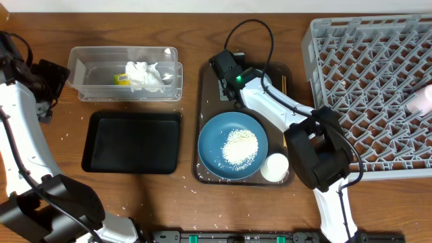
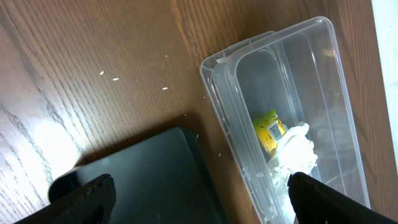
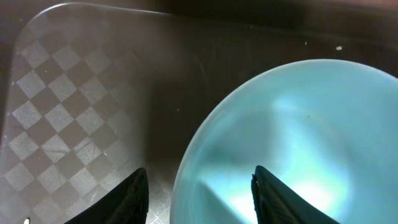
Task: Sort waste into correct bins and load items into the dishwasher rack
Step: 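Reach right gripper back and grasp the light-blue bowl, then carry the blue bowl to the rack and set it down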
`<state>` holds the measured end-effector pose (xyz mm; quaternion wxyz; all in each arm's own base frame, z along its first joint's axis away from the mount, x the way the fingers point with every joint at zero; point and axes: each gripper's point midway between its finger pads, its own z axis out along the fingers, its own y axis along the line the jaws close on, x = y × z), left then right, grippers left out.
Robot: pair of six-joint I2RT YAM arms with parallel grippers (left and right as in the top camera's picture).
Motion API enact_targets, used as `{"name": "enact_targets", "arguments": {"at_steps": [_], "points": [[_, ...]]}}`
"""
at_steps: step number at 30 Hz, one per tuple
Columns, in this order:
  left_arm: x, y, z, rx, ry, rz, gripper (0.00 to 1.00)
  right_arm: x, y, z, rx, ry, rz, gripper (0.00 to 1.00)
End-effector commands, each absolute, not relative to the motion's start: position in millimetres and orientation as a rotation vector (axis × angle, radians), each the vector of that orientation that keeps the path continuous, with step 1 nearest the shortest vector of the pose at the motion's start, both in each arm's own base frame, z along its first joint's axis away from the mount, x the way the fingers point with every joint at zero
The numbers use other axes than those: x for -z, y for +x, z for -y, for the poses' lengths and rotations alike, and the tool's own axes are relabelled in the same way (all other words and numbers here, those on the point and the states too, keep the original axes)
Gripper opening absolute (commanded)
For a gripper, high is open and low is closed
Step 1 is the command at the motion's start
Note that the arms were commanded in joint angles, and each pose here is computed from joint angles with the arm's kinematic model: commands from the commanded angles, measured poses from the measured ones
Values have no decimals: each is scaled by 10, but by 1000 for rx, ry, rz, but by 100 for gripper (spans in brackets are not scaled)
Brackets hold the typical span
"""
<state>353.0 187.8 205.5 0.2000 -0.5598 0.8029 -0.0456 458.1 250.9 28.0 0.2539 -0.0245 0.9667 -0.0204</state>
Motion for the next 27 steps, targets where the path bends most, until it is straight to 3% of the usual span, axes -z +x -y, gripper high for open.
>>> {"name": "enact_targets", "arguments": {"at_steps": [1,5,8,16,22,27], "points": [[-2022,3512,-1898,116,-1566,-2256,91,-297,4589,-2546,57,-41,-2612,46],[-2022,3512,-1896,116,-1566,-2257,91,-464,4633,-2569,36,-33,-2589,17],[-2022,3512,-1896,116,-1566,-2257,91,-728,4680,-2558,20,-17,-2554,1],[-2021,3512,-1896,116,-1566,-2257,91,-1903,4899,-2276,-61,34,-2367,1],[-2021,3512,-1896,116,-1566,-2257,91,-2790,5066,-1344,-103,160,-2221,1],[-2021,3512,-1896,116,-1566,-2257,91,-3030,5207,-478,-240,194,-2180,1]]}}
